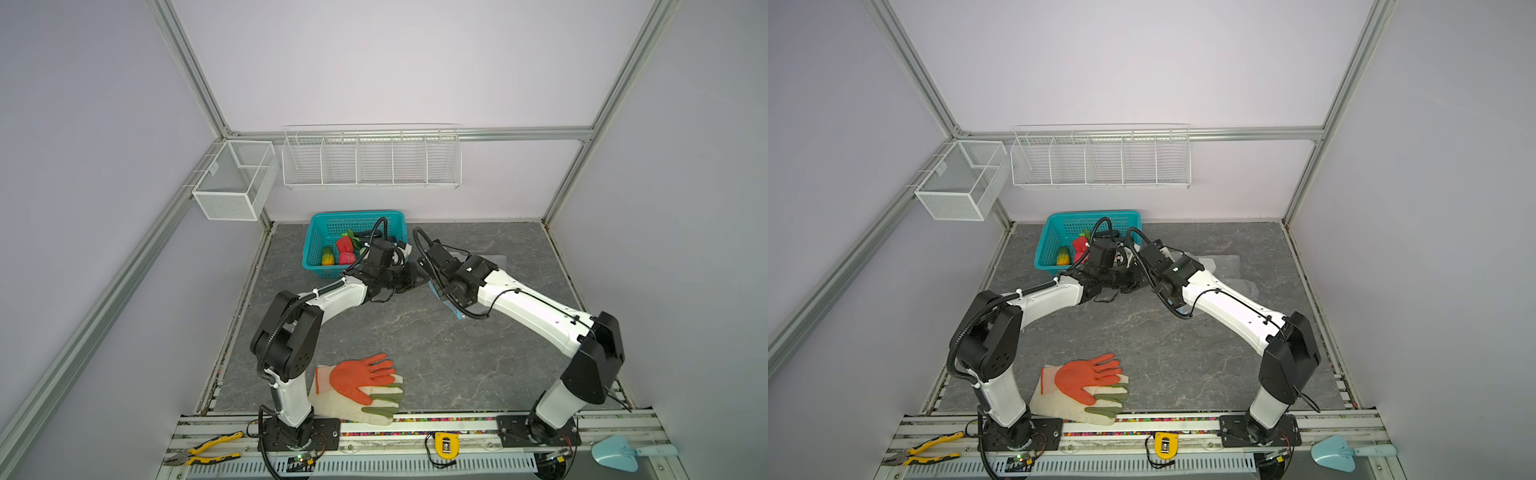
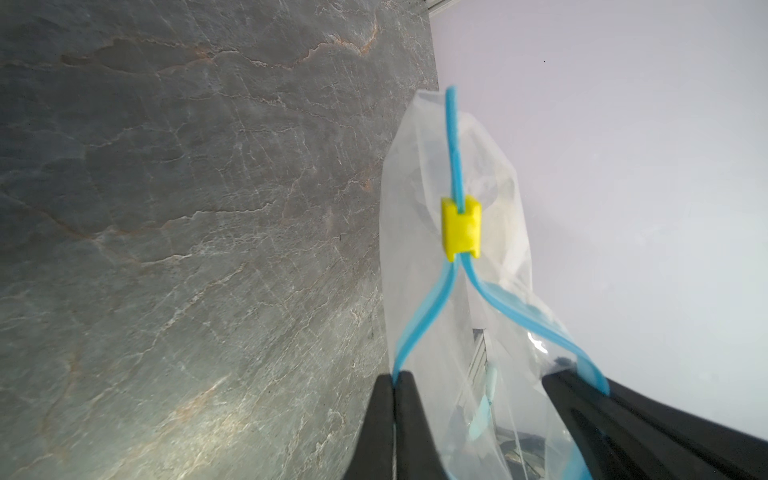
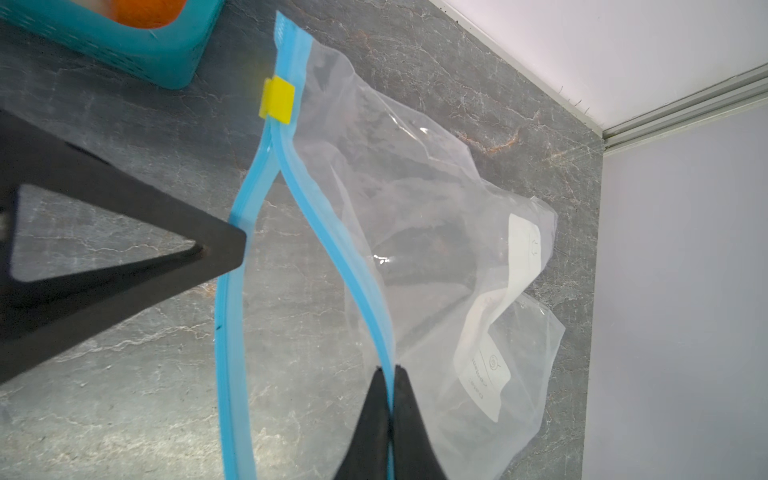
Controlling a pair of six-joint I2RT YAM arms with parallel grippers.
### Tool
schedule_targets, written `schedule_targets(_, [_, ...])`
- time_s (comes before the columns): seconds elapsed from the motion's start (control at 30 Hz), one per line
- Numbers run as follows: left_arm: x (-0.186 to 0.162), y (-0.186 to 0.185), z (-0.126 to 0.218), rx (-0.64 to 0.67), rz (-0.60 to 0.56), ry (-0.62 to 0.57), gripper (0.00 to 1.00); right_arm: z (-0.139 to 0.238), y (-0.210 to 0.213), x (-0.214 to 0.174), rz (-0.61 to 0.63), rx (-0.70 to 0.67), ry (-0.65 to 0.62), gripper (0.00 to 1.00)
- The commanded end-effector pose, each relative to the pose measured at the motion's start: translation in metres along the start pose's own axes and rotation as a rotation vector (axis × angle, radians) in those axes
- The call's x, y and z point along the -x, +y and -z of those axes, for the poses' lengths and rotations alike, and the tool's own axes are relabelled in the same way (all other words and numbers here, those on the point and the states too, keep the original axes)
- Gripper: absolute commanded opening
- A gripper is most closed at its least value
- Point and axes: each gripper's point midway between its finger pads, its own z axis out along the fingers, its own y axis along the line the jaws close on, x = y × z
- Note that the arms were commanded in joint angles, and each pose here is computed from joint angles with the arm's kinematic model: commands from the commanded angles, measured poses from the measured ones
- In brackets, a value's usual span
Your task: Place the food in the zip-top bag and seal the zipper
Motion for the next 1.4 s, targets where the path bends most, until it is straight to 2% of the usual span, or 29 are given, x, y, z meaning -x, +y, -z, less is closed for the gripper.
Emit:
schedule_targets(0.0, [0.001, 0.006, 0.000, 0.009, 0.004, -0.011, 0.00, 0.008, -0.007, 0.004, -0.033, 0.012, -0.014, 0.06])
schedule_targets(0.8, [0.001, 0.019, 0.007, 0.031, 0.025, -0.024, 0.00, 0.006, -0.010, 0.002, -0.037, 0.008, -0.006, 0.06])
schedule_targets(1.0, [0.005, 0.004, 0.011, 0.002, 0.008, -0.031, 0.00, 0.006, -0.001, 0.003, -0.050, 0.053, -0.001, 0.06])
schedule_targets(1.07, [0.007, -0.003, 0.013, -0.002, -0.004, -0.032, 0.04, 0.005, 0.004, 0.004, -0.054, 0.070, 0.002, 0.06])
schedule_targets(1.13, [0.009, -0.009, 0.016, -0.005, -0.014, -0.037, 0.12, 0.004, 0.008, 0.004, -0.052, 0.082, 0.006, 0.06])
schedule_targets(1.37, [0.016, -0.026, 0.025, -0.015, -0.050, -0.053, 0.24, 0.004, 0.014, 0.005, -0.046, 0.090, 0.006, 0.06])
